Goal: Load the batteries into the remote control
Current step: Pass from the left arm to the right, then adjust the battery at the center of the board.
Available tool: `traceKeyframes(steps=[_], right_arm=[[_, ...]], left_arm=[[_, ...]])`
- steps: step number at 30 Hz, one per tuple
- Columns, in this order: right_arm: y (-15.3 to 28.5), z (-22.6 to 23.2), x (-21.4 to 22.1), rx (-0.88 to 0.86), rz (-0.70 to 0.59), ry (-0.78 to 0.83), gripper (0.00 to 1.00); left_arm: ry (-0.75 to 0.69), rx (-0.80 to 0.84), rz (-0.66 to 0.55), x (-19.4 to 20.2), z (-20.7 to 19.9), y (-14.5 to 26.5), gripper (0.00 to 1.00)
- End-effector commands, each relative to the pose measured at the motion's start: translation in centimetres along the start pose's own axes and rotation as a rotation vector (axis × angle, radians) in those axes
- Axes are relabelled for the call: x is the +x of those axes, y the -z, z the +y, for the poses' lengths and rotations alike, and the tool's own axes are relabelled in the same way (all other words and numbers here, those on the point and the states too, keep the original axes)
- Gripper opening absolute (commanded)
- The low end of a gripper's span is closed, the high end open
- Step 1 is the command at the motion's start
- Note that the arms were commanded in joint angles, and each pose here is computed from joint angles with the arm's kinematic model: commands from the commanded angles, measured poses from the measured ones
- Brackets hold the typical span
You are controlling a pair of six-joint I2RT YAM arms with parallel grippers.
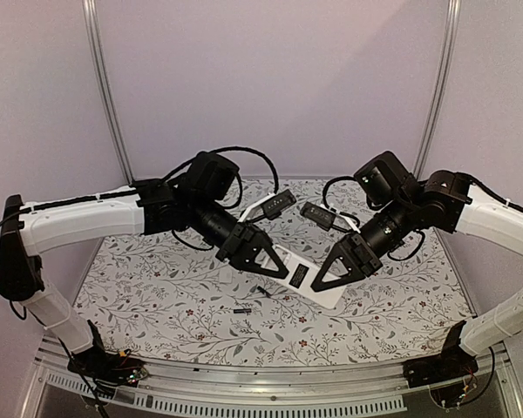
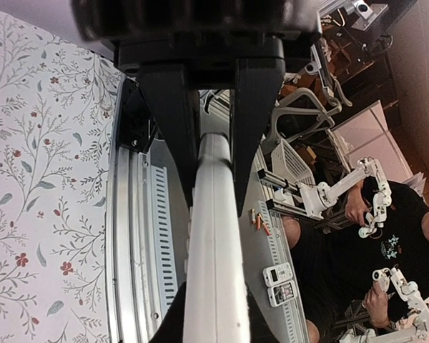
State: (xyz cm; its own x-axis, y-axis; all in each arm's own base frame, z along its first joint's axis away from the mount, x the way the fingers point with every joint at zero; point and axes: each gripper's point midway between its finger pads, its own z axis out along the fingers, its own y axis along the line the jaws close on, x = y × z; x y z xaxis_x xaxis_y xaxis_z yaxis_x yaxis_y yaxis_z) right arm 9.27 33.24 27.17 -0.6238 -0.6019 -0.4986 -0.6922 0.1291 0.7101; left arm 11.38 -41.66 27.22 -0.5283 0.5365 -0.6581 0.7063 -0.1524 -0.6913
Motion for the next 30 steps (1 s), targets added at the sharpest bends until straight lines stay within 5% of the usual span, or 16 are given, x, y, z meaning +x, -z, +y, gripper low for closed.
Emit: traceKeyframes(steps=[1,6,12,19,30], right_arm=[[-0.3,1.0,-0.2,-0.052,-0.002,-0.006,0.01],[0.1,0.8,-0.8,-0.02,-0.049,0.011,0.0],[1.3,-1.5,-1.8,0.023,-0.195,-0.013,0.0],[3.0,-4.7,-2.3,0.081,-0.376,-0.051,0.0],[2.3,-10.1,0.9,0.15,-0.354,-0.219,0.0]], left_arm=[[-0.021,-0.087,-0.031,-1.1,1.6,0.0,0.12],[-0.033,-0.163,-0.135,-2.6,1.9,2.6,0.53],[-0.087,-0.374,-0.346,-4.4,2.5,8.6,0.81],[-0.115,-0.726,-0.341,-1.0,6.0,12.8,0.84],[-0.029,-0.969,0.135,8.9,11.8,10.9,0.75]])
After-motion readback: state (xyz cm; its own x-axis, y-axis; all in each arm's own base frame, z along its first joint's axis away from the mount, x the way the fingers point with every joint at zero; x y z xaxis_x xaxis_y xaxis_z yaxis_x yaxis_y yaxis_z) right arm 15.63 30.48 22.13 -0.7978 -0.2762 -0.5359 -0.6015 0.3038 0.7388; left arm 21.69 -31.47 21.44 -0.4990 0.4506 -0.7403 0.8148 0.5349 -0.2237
